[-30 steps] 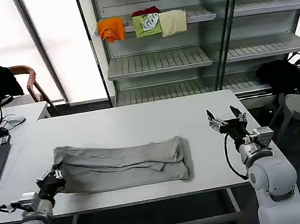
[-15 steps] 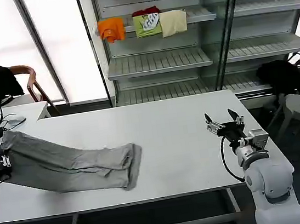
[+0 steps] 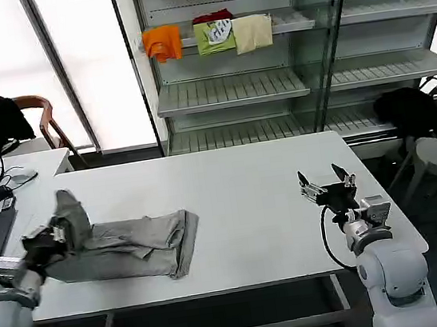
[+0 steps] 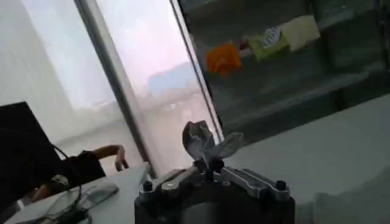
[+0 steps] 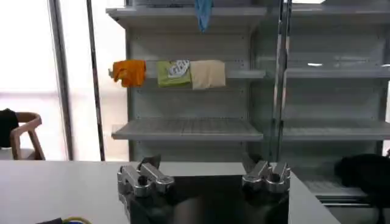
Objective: Fold and organize the clothes.
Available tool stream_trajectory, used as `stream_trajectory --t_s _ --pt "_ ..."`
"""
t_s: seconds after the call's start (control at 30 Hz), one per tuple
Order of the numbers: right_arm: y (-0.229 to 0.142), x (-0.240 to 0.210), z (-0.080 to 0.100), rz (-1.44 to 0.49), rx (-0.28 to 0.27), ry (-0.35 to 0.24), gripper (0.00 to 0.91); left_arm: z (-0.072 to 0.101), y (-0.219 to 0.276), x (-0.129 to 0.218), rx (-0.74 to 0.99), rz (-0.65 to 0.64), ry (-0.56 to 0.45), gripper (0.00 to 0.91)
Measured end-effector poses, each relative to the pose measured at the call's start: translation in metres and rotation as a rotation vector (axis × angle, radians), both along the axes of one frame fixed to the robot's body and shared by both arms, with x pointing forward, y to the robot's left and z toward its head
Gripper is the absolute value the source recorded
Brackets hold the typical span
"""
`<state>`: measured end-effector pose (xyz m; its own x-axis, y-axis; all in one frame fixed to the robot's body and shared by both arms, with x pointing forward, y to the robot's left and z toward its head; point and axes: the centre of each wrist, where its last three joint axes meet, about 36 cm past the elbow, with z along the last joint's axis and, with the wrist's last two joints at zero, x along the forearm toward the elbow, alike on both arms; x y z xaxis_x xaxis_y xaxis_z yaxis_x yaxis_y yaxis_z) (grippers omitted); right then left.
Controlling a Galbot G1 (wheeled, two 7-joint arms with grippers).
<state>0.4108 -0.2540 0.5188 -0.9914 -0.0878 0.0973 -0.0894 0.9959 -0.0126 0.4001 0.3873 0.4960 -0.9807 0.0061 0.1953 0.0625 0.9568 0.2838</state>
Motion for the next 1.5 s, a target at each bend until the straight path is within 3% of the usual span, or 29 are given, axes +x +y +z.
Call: stream_trajectory --t_s 0.27,0.7,0.73,0.77,1.5 --pt "0.000 -0.009 0.003 0.004 -0.020 -0.008 0.907 -0.028 -0.074 0.007 -0.103 -0.073 0.079 0.010" --pt "0.004 -0.012 0.005 0.007 -0.031 -0.014 0.907 -0.048 -0.138 0.012 -0.164 -0.142 0.146 0.040" --pt "0.004 -0.012 0.005 0.007 -0.031 -0.014 0.907 -0.050 -0.141 0.012 -0.165 -0.142 0.150 0.564" --pt "0.005 -0.011 0.004 0.008 -0.031 -0.012 0.907 -0.052 -0.144 0.013 -0.166 -0.143 0.155 0.907" --pt "0.004 -0.012 -0.001 -0.001 -0.036 0.004 0.907 -0.071 -0.208 0.019 -0.203 -0.174 0.206 0.907"
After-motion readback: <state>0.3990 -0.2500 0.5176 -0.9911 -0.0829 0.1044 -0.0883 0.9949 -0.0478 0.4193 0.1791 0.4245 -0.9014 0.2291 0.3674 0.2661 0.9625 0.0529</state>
